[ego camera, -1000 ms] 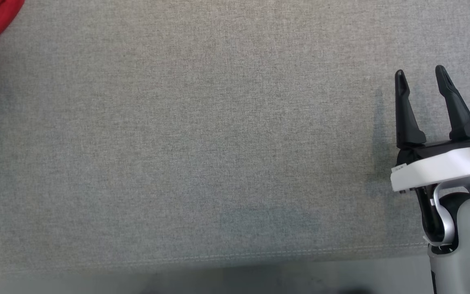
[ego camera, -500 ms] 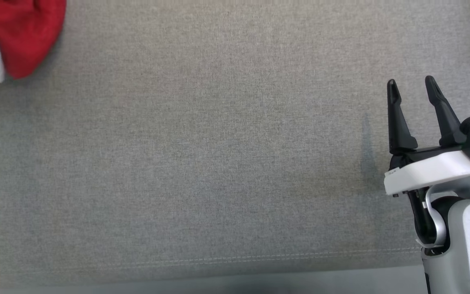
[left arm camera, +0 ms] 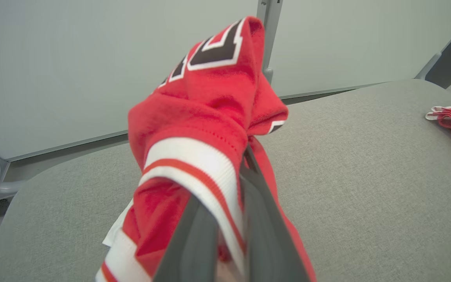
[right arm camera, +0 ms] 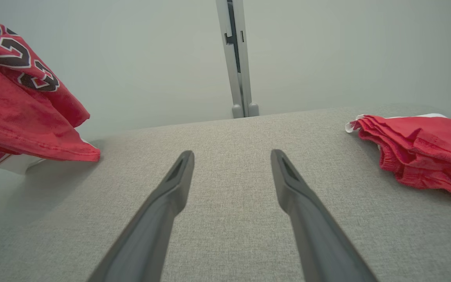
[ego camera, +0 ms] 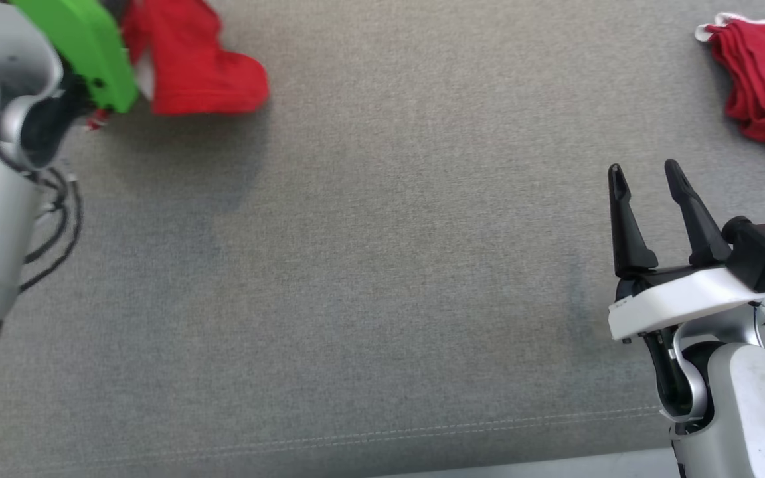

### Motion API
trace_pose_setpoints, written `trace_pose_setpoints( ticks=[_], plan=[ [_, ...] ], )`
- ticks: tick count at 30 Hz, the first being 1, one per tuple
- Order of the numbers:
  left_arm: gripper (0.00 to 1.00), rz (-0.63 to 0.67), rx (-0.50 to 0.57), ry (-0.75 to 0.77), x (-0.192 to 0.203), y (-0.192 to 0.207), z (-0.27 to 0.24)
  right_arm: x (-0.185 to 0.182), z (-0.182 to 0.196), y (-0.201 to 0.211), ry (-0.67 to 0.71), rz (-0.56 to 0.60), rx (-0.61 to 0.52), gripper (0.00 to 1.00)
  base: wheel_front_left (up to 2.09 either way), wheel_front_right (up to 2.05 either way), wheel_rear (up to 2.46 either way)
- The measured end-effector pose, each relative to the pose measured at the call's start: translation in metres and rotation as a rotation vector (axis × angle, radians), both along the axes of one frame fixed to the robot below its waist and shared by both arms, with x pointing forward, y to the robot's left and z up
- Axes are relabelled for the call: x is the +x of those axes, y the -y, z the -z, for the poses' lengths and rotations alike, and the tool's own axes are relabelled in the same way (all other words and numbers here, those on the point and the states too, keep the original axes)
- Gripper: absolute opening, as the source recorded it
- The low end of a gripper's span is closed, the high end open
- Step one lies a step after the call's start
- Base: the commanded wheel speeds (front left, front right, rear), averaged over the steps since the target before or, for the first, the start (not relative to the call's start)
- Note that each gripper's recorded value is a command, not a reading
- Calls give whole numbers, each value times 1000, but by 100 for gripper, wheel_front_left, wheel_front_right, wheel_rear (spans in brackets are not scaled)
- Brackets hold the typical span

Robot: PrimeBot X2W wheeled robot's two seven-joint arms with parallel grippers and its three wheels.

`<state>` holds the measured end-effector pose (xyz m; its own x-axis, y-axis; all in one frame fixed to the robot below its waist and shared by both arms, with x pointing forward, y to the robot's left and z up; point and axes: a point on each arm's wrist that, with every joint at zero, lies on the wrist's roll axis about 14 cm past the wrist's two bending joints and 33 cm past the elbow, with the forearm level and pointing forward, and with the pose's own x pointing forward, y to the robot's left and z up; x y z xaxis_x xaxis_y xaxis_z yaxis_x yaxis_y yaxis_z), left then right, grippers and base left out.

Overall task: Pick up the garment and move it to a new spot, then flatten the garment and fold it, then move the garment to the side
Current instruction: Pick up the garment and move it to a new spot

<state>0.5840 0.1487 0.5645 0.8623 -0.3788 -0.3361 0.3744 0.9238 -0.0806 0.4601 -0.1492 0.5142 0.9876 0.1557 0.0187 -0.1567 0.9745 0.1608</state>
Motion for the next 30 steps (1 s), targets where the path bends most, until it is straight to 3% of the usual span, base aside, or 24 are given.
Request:
trace_pose_setpoints(
  ticks=[12,20,24,30],
  plan=[
    [0,434,-118,82,-55,170,-48,-25,-18,22,44,59,33,100,0,0,0],
    [0,629,-249,127,-94,248,-73,-37,-21,41,55,113,37,100,0,0,0],
    [0,623,-322,117,-95,263,-67,-40,-18,45,51,127,40,100,0,0,0],
    [0,488,-382,4,-81,253,-3,-40,-10,51,33,143,43,100,0,0,0]
  ],
)
